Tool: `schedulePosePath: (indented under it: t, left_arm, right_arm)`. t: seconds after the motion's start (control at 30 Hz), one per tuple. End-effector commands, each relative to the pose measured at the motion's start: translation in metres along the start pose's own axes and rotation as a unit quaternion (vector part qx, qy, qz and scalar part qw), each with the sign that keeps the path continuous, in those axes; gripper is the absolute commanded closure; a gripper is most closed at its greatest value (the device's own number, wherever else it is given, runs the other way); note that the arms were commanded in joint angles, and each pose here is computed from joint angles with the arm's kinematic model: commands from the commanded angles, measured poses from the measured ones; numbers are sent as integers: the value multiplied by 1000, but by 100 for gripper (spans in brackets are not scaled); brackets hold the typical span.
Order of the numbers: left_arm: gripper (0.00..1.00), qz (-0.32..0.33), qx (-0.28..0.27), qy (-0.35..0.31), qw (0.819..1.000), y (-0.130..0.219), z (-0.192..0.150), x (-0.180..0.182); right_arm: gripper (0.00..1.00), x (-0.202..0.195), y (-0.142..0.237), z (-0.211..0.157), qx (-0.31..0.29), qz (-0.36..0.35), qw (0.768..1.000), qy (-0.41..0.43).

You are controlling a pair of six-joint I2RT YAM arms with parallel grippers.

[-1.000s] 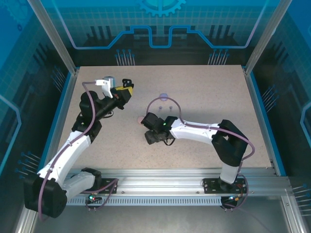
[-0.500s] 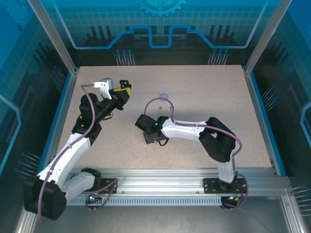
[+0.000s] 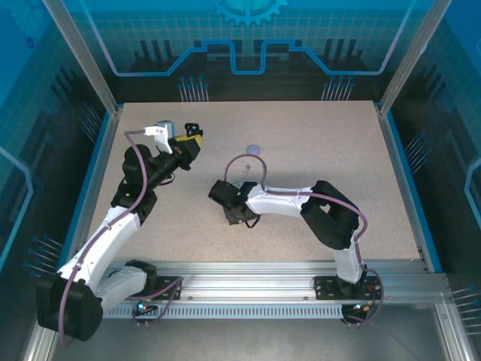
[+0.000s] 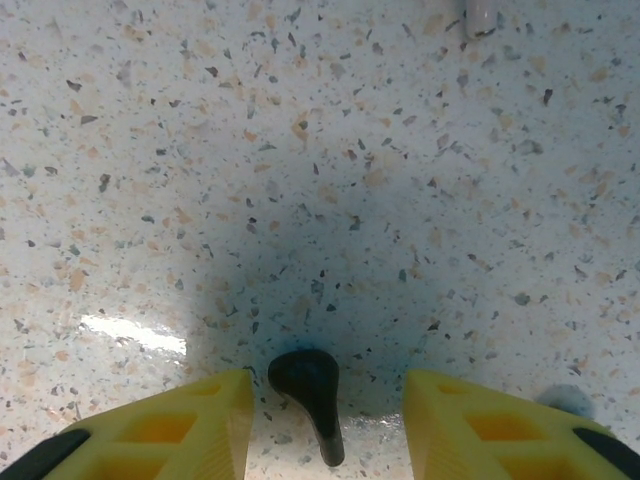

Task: Insert the wireless bluetooth earbuds into the charging case

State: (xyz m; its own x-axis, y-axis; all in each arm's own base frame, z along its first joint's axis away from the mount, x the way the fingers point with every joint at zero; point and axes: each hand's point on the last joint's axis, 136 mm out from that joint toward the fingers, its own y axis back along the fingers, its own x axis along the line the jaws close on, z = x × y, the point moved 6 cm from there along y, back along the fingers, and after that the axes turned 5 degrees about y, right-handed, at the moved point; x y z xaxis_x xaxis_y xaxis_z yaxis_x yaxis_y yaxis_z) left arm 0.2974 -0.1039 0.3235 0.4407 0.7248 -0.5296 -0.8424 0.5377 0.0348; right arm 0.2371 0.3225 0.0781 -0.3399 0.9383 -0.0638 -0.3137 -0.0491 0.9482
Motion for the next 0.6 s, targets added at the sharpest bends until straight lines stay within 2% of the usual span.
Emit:
schedulePosePath:
  t: [0.0, 0.27, 0.57]
  left_arm:
    - [100, -7, -20, 2, 1000, 5, 6, -4]
    - [100, -9, -18, 3, 1000, 4, 4, -3]
    - [100, -10, -15, 1, 1000, 2, 4, -3]
  right_arm:
    - [57, 8, -3, 2, -1, -3, 1000, -5]
    - [59, 12, -8, 6, -3, -1, 1000, -8]
    - [66, 7, -11, 5, 2, -4, 1000, -12]
